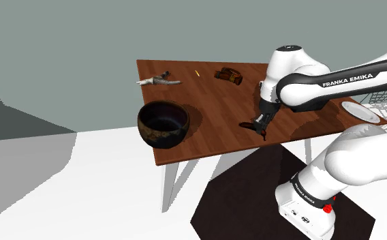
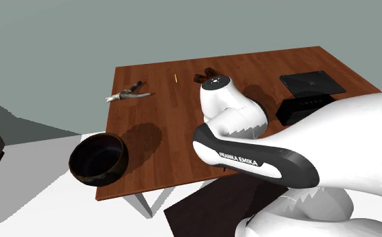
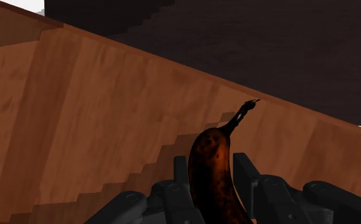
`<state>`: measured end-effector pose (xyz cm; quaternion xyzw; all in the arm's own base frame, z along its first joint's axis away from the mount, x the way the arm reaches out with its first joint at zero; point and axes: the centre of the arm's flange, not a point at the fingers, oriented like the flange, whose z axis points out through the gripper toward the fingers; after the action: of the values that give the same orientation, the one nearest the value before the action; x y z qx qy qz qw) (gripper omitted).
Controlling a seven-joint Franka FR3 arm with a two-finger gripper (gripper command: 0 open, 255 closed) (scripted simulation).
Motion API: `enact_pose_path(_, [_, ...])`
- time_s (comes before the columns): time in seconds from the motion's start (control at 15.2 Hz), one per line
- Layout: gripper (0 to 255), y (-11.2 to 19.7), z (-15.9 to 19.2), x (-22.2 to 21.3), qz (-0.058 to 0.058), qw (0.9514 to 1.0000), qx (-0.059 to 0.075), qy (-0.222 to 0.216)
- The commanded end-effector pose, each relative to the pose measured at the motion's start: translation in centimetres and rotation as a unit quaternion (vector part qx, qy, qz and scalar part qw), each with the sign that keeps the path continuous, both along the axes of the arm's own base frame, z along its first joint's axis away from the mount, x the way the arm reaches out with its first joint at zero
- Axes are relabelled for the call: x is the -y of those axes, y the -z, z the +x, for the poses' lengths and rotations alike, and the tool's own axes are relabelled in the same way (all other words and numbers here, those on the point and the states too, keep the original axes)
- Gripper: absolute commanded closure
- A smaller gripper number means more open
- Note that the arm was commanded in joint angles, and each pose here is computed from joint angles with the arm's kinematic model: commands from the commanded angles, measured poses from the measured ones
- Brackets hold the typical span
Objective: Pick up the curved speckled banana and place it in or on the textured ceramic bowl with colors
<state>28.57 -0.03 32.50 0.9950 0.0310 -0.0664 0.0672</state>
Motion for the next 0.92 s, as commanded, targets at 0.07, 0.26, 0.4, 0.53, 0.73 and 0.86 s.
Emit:
enact_pose_path(0.07, [255,-1.4,0.0,0.0,0.000,1.0000,0.000,0.000])
enact_pose_path(0.26, [255,-2.9,0.0,0.0,0.000,1.0000,0.000,0.000])
enact_pose_path(0.4, [255,-4.0,0.0,0.0,0.000,1.0000,0.000,0.000])
enact_pose_path(0.53, [255,-5.1,0.0,0.0,0.000,1.0000,0.000,0.000])
enact_pose_path(0.73, [255,-6.6,0.0,0.0,0.000,1.0000,0.000,0.000])
enact_pose_path(0.86, [255,-7.7,0.0,0.0,0.000,1.0000,0.000,0.000])
